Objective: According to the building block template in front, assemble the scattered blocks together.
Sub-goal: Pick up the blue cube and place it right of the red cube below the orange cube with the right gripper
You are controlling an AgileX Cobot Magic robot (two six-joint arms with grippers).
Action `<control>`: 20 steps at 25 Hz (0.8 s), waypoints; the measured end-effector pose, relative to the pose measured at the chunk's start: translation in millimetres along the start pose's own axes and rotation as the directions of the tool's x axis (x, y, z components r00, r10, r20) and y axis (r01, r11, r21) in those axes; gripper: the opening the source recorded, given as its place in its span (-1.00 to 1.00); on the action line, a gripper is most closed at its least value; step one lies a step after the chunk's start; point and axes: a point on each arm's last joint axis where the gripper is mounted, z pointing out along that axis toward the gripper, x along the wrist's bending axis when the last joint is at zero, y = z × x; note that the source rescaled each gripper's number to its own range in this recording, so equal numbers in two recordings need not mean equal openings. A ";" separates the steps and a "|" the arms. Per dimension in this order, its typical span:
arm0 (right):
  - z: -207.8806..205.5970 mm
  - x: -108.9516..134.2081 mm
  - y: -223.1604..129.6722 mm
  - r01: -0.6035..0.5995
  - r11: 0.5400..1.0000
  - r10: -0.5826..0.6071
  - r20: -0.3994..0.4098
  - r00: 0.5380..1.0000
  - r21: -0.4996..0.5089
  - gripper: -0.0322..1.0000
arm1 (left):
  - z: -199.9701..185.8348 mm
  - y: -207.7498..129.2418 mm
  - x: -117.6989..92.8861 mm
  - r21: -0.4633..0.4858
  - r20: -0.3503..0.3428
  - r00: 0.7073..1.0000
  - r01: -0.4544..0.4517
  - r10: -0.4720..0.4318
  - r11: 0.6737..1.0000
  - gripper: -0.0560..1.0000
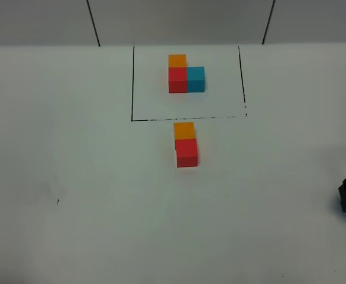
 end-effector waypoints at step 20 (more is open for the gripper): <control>-3.2 9.7 9.5 0.079 0.994 -0.078 -0.020 0.997 0.074 -0.93 | 0.0 0.0 0.0 0.000 0.000 1.000 0.000 0.000 1.000 0.49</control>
